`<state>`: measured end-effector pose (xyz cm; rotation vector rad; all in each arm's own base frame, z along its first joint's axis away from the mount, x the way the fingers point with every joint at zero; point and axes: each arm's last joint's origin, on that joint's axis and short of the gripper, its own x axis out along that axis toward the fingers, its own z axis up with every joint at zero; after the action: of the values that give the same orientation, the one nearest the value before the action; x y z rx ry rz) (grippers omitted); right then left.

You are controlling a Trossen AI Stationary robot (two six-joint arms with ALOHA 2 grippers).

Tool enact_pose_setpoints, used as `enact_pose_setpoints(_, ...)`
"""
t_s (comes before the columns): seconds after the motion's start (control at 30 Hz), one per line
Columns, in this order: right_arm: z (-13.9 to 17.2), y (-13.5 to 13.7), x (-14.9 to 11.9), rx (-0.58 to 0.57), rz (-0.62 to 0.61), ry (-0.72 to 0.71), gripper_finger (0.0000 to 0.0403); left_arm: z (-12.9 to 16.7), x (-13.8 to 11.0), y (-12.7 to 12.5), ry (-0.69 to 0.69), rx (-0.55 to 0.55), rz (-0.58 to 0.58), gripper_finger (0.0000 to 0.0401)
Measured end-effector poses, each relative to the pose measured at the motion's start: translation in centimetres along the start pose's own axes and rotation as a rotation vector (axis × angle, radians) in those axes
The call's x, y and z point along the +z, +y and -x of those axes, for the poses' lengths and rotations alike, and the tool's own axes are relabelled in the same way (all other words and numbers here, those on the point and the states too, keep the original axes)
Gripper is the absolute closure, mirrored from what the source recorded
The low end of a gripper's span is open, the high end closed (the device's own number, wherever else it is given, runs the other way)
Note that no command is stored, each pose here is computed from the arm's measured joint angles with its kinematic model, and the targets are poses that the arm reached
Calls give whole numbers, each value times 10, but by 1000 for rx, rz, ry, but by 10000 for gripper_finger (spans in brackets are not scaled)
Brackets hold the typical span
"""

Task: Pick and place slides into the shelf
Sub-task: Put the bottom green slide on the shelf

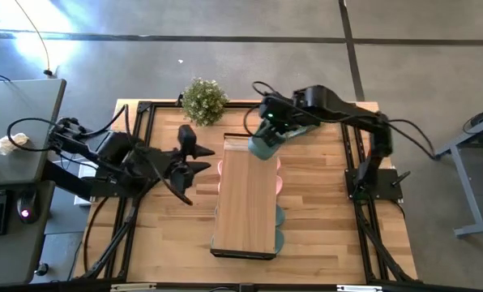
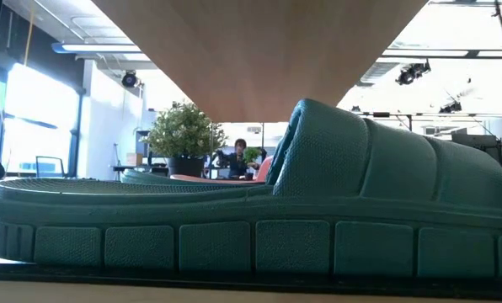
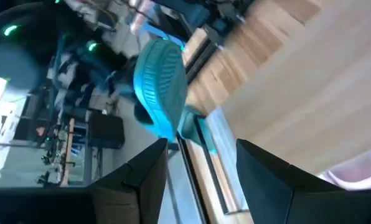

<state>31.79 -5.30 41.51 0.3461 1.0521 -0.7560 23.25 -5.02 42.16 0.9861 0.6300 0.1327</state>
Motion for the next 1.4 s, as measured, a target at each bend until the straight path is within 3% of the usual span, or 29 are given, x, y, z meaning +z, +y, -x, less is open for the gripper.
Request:
enact_pose_setpoints(0.3, -27, 36, 25, 133, 61, 16, 403, -22, 27, 5, 117, -52, -92, 226)
enact_pose_setpoints(0.47, -39, 45, 20, 91, 117, 52, 403, -33, 36, 7, 155, -28, -105, 226)
enact_pose_setpoints(0.53, -38, 49, 20, 86, 129, 33, 403, -38, 34, 6, 164, -85, -120, 226)
enact_pose_setpoints(0.93, -39, 52, 20, 87, 145, 24, 403, -70, 41, -13, 188, -205, -149, 226)
enact_pose_setpoints(1.4, -39, 54, 20, 100, 155, 26, 403, -95, 42, -24, 259, -221, -155, 226)
